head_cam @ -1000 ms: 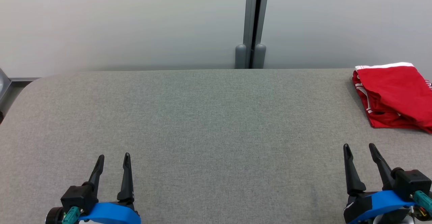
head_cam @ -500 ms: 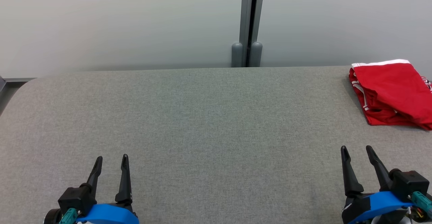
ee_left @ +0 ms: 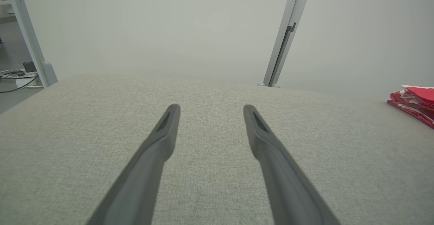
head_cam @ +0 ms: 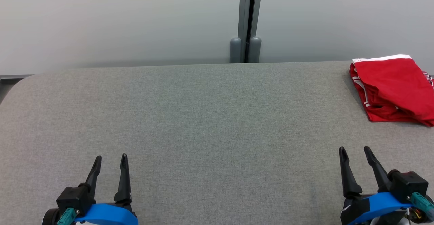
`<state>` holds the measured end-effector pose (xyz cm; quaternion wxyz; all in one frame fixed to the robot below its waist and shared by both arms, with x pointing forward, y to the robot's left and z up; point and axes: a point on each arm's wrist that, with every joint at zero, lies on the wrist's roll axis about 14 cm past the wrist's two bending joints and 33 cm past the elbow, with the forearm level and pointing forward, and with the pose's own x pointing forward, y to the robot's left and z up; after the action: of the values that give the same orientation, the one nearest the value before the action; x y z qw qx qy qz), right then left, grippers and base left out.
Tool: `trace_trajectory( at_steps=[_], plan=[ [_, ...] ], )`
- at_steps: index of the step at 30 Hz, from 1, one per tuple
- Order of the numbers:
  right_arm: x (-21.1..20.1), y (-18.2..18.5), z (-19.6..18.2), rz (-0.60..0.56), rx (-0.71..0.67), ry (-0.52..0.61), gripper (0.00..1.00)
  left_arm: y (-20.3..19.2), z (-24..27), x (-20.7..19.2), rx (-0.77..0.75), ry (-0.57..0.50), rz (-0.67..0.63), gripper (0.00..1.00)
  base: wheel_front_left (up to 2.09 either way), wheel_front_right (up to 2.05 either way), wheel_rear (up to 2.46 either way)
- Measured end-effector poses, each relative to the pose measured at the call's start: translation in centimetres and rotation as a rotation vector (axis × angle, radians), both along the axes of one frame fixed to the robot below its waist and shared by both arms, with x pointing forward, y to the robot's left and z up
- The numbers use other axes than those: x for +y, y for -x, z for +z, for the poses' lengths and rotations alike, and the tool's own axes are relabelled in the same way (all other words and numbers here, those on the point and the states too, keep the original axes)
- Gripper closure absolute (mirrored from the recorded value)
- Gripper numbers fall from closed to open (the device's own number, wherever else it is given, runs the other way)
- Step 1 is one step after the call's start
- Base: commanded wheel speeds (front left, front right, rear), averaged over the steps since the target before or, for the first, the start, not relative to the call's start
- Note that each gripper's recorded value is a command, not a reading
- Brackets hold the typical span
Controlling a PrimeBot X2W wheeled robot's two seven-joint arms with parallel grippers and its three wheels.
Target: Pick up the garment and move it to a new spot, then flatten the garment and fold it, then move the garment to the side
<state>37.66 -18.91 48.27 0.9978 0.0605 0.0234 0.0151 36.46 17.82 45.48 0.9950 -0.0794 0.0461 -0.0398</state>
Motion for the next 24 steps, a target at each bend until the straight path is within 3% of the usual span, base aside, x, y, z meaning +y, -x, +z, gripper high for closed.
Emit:
trace_trajectory(
  at_steps=[1, 2, 9, 24],
  plan=[
    [0.0, 0.0, -0.1, 0.000, 0.002, 0.000, 0.00, 0.0, 0.0, 0.0, 0.001, 0.000, 0.000, 0.00, 0.00, 0.00, 0.00],
    [0.0, 0.0, -0.1, -0.001, 0.003, -0.001, 1.00, 0.0, -0.1, 0.0, 0.005, 0.001, -0.001, 1.00, 0.00, 0.00, 0.00],
    [0.1, 1.0, -2.8, -0.006, 0.090, -0.027, 1.00, 1.8, -3.1, -0.5, 0.109, 0.026, 0.006, 1.00, 0.00, 0.00, 0.00],
    [-0.4, 1.0, -2.7, -0.066, 0.104, -0.297, 1.00, 1.4, -2.9, 0.6, 0.146, 0.277, 0.107, 1.00, 0.00, 0.00, 0.00]
  ],
)
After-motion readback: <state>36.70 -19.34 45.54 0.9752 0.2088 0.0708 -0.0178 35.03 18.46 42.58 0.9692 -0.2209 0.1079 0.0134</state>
